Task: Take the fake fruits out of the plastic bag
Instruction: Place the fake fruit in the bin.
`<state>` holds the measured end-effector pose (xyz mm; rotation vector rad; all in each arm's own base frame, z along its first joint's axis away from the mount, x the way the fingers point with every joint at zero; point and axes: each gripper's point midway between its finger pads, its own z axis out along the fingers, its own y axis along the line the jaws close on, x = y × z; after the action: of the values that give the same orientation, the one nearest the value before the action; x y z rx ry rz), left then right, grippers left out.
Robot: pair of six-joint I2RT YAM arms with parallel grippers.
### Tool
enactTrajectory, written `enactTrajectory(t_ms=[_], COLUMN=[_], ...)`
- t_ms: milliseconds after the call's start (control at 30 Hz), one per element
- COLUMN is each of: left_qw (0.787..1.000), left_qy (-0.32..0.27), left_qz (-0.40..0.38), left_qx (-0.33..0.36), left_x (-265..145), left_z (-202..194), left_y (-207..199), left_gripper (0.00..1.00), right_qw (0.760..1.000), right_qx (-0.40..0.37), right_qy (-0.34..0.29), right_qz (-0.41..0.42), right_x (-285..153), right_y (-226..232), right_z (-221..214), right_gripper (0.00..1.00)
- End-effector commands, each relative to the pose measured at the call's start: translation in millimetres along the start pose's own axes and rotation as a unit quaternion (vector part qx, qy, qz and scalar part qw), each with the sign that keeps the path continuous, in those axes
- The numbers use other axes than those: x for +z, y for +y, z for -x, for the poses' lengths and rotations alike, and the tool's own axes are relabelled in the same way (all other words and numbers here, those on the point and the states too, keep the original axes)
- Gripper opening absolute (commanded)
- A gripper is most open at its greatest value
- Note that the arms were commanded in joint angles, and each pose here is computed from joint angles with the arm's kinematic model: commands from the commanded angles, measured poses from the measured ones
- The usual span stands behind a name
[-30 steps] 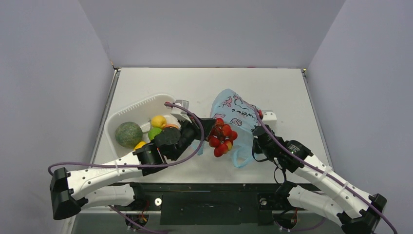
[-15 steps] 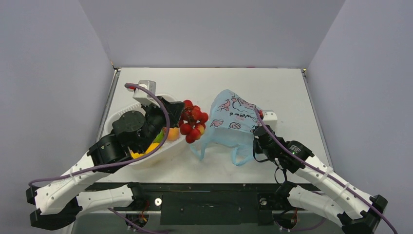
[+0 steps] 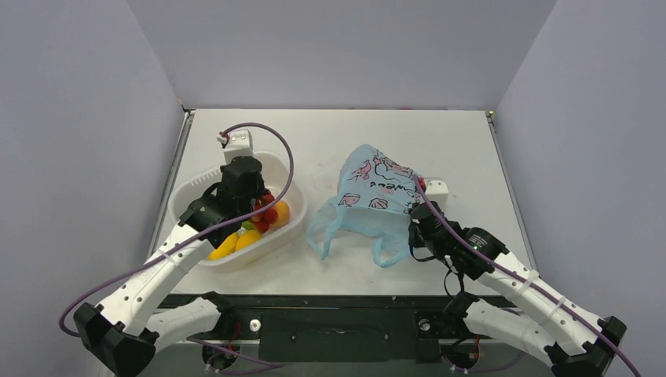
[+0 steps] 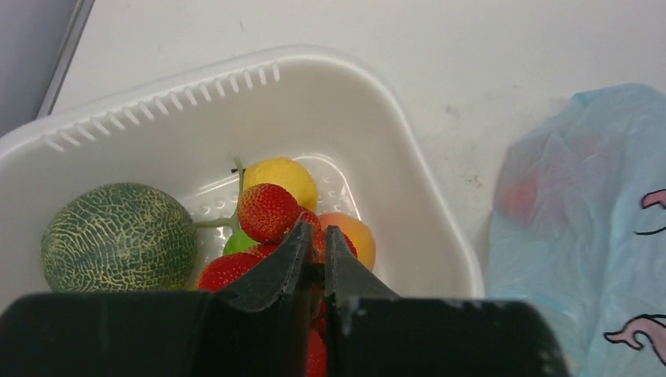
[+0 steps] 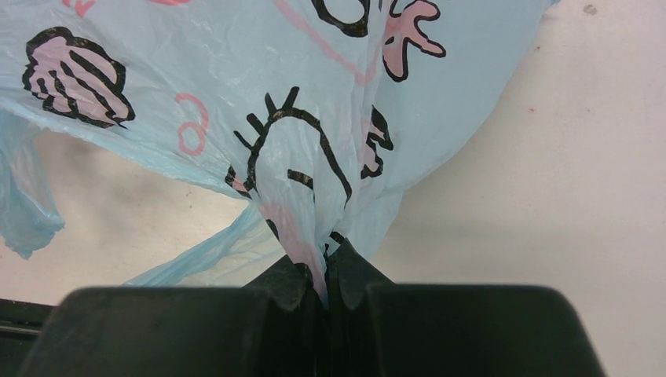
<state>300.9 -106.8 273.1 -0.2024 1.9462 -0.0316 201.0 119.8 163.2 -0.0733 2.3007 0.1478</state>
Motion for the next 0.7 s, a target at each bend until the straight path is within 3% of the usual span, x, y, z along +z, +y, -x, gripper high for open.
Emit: enactTrajectory(t_ms=[0, 67, 100, 133, 200, 267, 333, 500, 667], left_qw=[0.998, 0.997, 0.997, 0.996, 0.993, 0.990, 0.986, 0.966, 0.902], left_qy=[0.005, 0.024, 0.032, 0.040, 0.058, 0.069, 0.074, 0.068, 0.091], left_qz=[-0.040, -0.050, -0.055, -0.053, -0.076, -0.091, -0.115, -0.212, -0.379], left_qx=[-0.041, -0.047, -0.053, -0.062, -0.073, -0.085, -0.096, -0.131, -0.182], left_x=[19.4, 24.7, 26.0, 27.7, 24.1, 21.0, 13.7, -12.3, -51.4], left_z=[-8.1, -21.1, -25.3, -29.8, -35.9, -36.1, -31.1, -11.9, -0.8], left_y=[-12.4, -13.0, -13.0, -10.6, -15.7, -15.8, -20.8, -47.5, -101.1], left_gripper=[0.00, 0.06, 0.19, 0.26, 0.56, 0.68, 0.74, 0.78, 0.77], right_qw=[1.000, 1.000, 1.000, 1.000, 1.000, 1.000, 0.999, 0.992, 0.973], right_qx=[0.009, 0.009, 0.008, 0.008, 0.006, 0.002, -0.002, -0.032, -0.059], right_qy=[-0.019, -0.017, -0.016, -0.014, -0.011, -0.007, 0.000, 0.014, 0.017], right_qz=[0.015, 0.019, 0.020, 0.024, 0.027, 0.030, 0.040, 0.123, 0.221], right_x=[-2.0, -2.2, -2.1, -2.1, -1.9, -1.1, -1.5, -11.7, -22.7], right_y=[4.4, 5.9, 6.4, 7.6, 9.2, 11.4, 15.5, 44.6, 84.3], right_z=[8.9, 7.9, 7.5, 6.9, 6.4, 5.9, 5.0, 8.5, 20.0], right_gripper=[0.00, 0.00, 0.00, 0.00, 0.00, 0.00, 0.00, 0.00, 0.00])
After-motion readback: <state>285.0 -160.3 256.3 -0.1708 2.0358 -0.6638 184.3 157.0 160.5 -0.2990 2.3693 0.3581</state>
